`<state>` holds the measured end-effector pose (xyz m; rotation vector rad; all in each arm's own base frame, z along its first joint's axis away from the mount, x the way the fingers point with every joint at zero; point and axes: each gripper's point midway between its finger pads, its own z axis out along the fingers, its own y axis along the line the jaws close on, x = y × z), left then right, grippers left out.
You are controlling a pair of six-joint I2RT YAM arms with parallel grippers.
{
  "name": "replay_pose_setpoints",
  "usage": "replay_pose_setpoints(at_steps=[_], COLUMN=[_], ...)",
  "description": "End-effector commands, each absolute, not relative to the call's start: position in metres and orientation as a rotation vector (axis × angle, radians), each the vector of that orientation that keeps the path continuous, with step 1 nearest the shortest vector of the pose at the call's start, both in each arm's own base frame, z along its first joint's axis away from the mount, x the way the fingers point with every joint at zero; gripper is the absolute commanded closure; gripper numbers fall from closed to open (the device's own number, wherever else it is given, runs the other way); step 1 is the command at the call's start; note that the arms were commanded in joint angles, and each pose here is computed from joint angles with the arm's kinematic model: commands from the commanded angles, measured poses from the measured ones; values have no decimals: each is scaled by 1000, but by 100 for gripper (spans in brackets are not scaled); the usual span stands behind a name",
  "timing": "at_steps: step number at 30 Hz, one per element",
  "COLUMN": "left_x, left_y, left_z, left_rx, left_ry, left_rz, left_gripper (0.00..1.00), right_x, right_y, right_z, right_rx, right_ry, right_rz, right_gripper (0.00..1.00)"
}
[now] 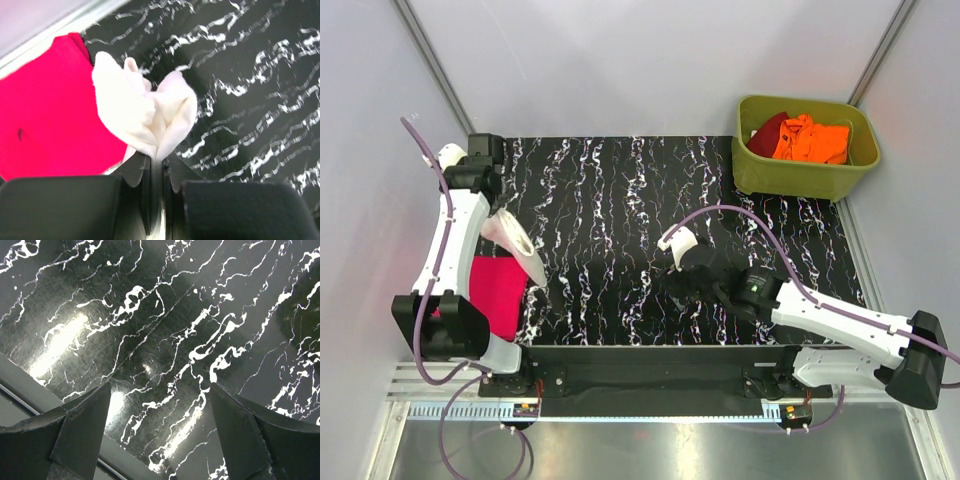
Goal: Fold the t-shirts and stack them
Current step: Neatly place the folded tshirt to the corner
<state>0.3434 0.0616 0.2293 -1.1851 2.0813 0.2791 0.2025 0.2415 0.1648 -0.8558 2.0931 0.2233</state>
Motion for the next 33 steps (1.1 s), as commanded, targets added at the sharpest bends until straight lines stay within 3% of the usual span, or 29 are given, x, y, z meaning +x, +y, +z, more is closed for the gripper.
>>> replay_pose_setpoints(at_steps=[1,16,33], left_x=[361,403,362], left_y=[86,117,150], left_z=[246,270,233], left_rx=[-1193,-1243,-1335], left_ry=[1982,1891,1934], left_rz=[337,328,413], left_gripper=[100,100,100], right_x=[203,202,201], right_y=[240,240,241], right_z=[180,179,176], right_rx=[-840,-819,-822], right_ry=[2064,2090,2099], right_rz=[243,240,254], right_gripper=[13,13,13])
